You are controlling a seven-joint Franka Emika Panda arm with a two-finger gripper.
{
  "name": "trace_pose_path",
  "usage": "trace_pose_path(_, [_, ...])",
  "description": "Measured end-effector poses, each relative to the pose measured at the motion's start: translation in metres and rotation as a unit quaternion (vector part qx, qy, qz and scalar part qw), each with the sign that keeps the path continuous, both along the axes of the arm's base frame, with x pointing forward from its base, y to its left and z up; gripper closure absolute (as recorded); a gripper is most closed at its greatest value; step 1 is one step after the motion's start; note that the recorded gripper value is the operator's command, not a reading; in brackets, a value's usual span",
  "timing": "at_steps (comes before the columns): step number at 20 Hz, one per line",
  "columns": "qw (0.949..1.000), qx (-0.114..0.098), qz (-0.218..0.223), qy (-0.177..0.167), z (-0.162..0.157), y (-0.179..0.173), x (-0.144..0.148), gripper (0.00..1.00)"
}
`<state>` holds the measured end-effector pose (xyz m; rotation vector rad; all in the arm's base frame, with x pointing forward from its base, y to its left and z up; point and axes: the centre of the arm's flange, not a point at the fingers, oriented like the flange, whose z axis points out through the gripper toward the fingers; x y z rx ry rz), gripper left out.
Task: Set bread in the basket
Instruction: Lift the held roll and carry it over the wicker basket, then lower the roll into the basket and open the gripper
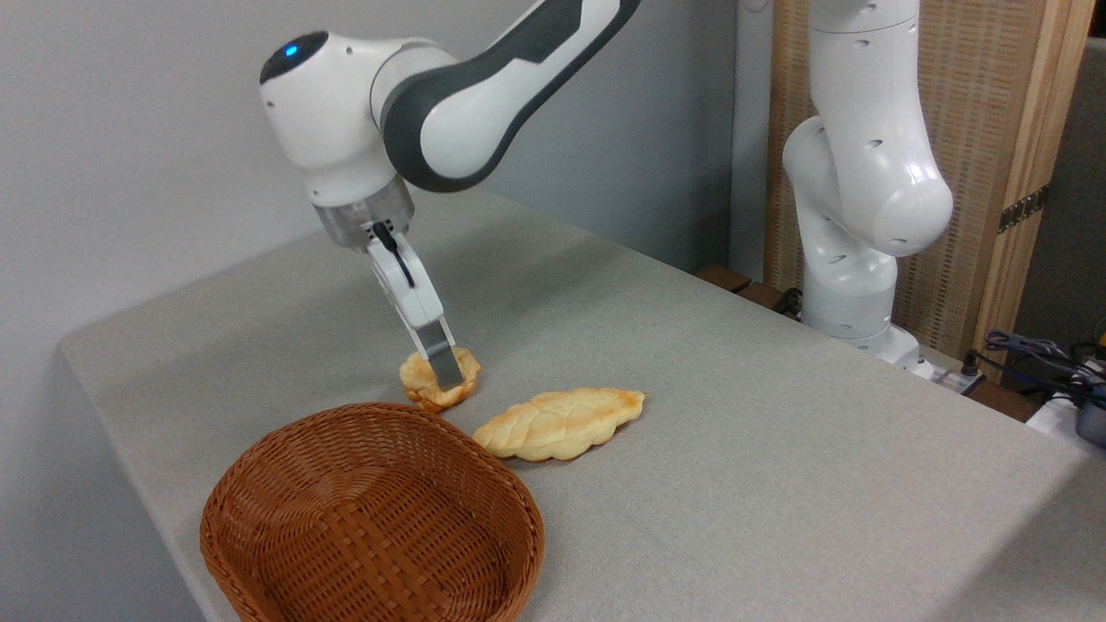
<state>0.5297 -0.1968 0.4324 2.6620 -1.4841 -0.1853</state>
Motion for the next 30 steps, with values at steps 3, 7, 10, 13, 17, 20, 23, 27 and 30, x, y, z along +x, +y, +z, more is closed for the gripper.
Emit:
trace_pose_path(3, [0.9993,-0.016,0.005,-0.034,0.042,0.007,-0.003,0.51])
trace_pose_path(7, [0.9952,-0.036,0.041,-0.081,0.098,0.048,-0.001,0.49])
trace_pose_path(10, [0.9896,-0.043,0.084,-0.109,0.114,0.095,0.013,0.44])
trace_pose_path(13, [0.9803,-0.046,0.116,-0.153,0.112,0.126,0.034,0.00])
trace_pose_path(17, [0.9746,-0.038,0.127,-0.180,0.081,0.123,0.059,0.00])
trace_pose_path(20, [0.9744,-0.038,0.131,-0.179,0.054,0.115,0.072,0.00])
trace_pose_path(23, [0.9735,-0.045,0.134,-0.180,0.032,0.103,0.081,0.00])
trace_pose_path(27, [0.9731,-0.046,0.133,-0.183,0.032,0.100,0.082,0.00])
trace_pose_path(30, [0.9724,-0.047,0.133,-0.186,0.036,0.100,0.083,0.00])
